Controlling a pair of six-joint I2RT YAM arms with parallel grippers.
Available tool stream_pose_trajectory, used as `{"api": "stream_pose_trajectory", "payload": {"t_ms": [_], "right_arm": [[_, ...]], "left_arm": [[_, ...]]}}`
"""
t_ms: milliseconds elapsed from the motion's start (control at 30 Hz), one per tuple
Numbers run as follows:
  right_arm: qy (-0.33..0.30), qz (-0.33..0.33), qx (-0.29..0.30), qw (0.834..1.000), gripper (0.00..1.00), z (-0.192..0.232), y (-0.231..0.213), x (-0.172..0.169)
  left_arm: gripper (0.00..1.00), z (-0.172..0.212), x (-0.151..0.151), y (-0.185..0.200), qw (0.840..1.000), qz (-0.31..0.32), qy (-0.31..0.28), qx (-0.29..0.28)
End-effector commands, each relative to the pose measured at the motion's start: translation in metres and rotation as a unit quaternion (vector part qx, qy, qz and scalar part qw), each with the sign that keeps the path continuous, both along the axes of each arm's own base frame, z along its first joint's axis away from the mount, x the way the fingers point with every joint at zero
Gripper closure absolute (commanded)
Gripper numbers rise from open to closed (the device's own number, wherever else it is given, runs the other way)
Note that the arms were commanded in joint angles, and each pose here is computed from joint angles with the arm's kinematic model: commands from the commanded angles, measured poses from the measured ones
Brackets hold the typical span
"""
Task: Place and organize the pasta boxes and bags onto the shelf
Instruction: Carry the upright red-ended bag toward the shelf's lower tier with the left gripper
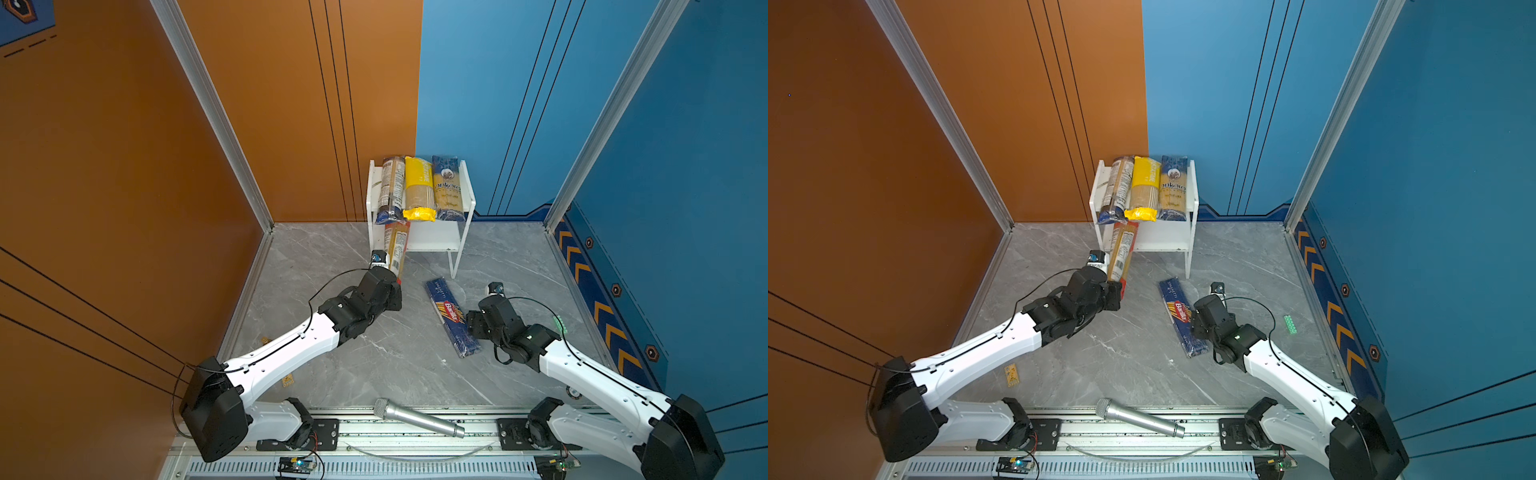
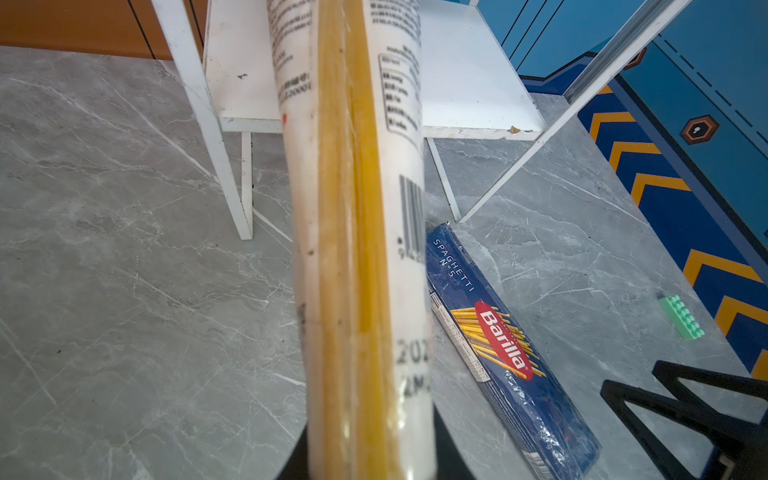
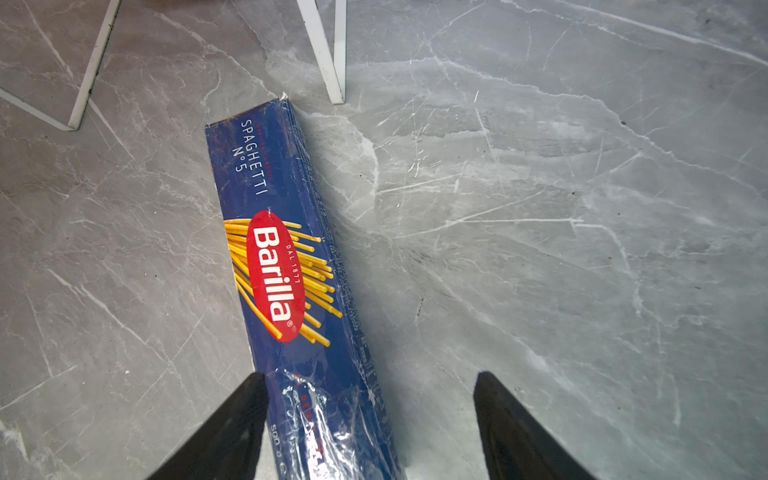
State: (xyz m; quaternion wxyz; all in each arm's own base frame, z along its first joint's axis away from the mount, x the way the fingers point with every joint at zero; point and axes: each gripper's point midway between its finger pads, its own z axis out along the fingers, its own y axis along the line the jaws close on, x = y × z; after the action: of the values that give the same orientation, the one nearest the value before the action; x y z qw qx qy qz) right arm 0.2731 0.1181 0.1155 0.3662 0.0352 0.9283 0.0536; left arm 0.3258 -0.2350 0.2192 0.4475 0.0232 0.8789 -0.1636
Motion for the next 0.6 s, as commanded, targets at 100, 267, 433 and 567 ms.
{"api": "stream_pose_trajectory", "payload": {"t_ms": [100, 267, 433, 567], "right_arm": [[-0.004, 0.002, 0.008, 1.000, 0.24, 0.009, 0.002, 0.001], [-0.007, 0.000, 0.007, 1.000, 0.24, 0.010, 0.000, -0.001], [-0.009, 0.000, 0.008, 1.000, 0.23, 0.011, -0.001, -0.002], [-0.010, 0.000, 0.009, 1.000, 0.23, 0.011, -0.002, -0.003]], "left_arm": [[1.00, 0.079, 0.033, -0.002, 0.990, 0.042, -0.113, -0.067], [1.00, 0.081, 0.040, 0.001, 0.989, 0.058, -0.120, -0.058], [1.00, 0.081, 0.045, -0.003, 0.989, 0.060, -0.123, -0.058], [1.00, 0.081, 0.049, -0.005, 0.988, 0.062, -0.125, -0.059]]}}
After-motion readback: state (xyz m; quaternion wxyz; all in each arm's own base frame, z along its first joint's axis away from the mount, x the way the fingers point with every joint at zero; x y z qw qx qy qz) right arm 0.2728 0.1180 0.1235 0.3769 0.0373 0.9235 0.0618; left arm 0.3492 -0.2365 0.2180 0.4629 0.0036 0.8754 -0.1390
